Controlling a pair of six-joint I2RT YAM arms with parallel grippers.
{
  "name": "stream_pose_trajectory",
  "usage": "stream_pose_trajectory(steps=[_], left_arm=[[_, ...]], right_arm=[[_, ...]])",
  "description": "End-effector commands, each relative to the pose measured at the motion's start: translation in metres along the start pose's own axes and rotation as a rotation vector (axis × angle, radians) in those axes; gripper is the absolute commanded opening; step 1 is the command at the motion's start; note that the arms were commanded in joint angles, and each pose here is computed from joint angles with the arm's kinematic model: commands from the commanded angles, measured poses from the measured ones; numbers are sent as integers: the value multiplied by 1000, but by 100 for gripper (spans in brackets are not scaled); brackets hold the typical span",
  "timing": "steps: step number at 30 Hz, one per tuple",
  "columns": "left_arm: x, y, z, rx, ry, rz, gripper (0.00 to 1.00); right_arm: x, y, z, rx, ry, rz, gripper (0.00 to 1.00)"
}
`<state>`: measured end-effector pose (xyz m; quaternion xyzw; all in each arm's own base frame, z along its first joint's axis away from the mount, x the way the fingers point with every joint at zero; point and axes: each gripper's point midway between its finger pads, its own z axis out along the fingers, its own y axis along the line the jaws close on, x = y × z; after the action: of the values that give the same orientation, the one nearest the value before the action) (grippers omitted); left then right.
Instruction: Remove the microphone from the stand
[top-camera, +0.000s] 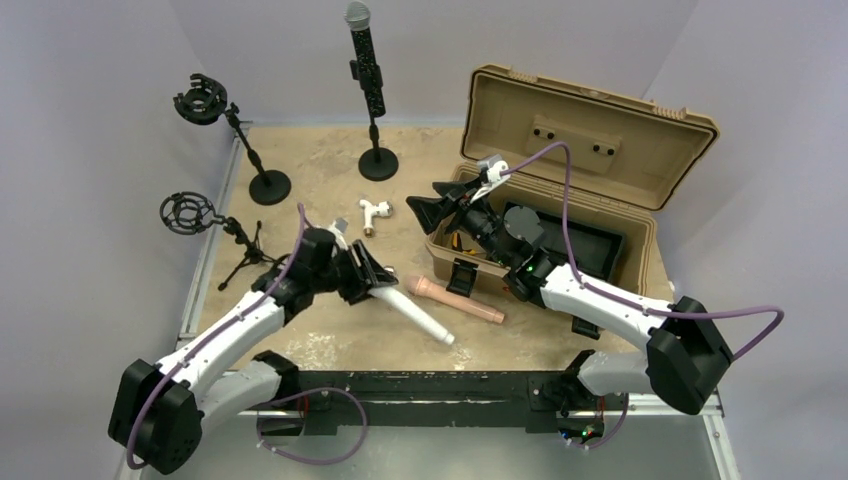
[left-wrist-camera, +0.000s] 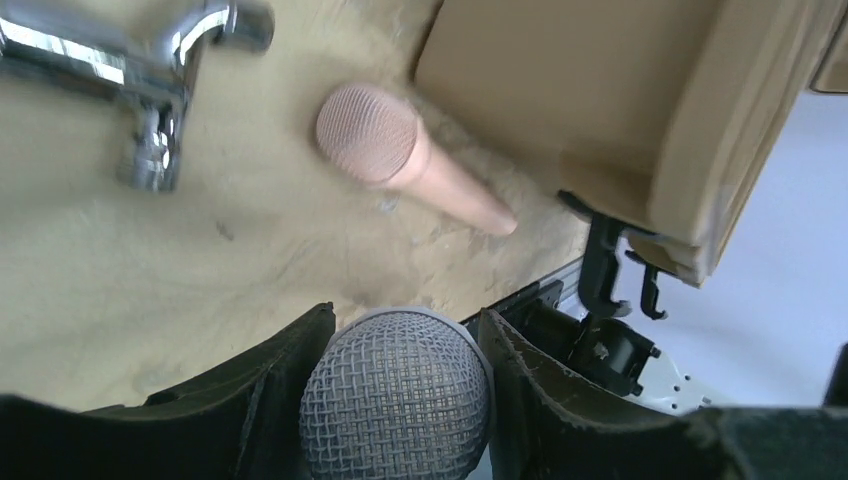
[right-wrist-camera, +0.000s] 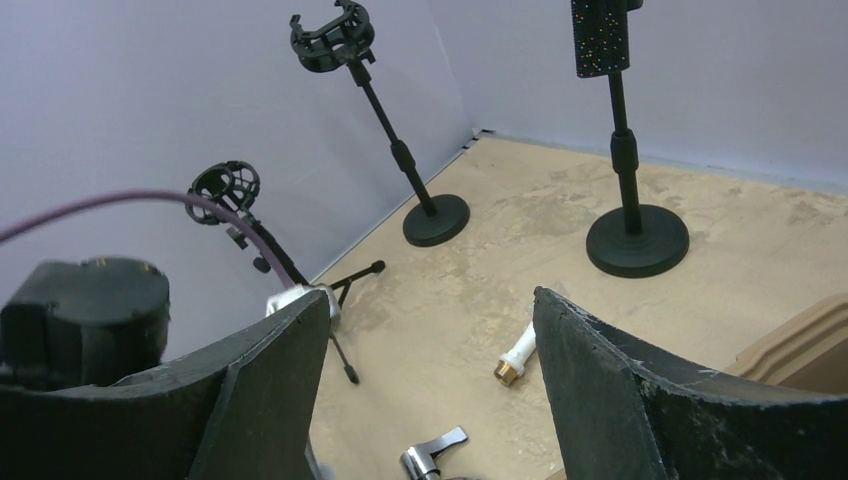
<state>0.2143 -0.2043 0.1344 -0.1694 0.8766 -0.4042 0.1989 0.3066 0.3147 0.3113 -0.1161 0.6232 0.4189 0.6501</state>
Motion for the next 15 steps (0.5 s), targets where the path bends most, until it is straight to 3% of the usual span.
stream_pose_trajectory(steps=[1, 4, 10, 15], left_arm=[[23, 16, 22, -45, -52, -196, 0], [35, 23, 43, 19, -92, -321, 0], [33, 14, 69, 78, -133, -439, 0], [49, 28, 93, 18, -85, -574, 0]], right_arm=[[-16, 3, -1, -8, -56, 7, 73], [-14, 4, -1, -14, -52, 10, 72], [-14, 4, -1, -11, -52, 9, 72], [-16, 2, -2, 0, -59, 4, 72]])
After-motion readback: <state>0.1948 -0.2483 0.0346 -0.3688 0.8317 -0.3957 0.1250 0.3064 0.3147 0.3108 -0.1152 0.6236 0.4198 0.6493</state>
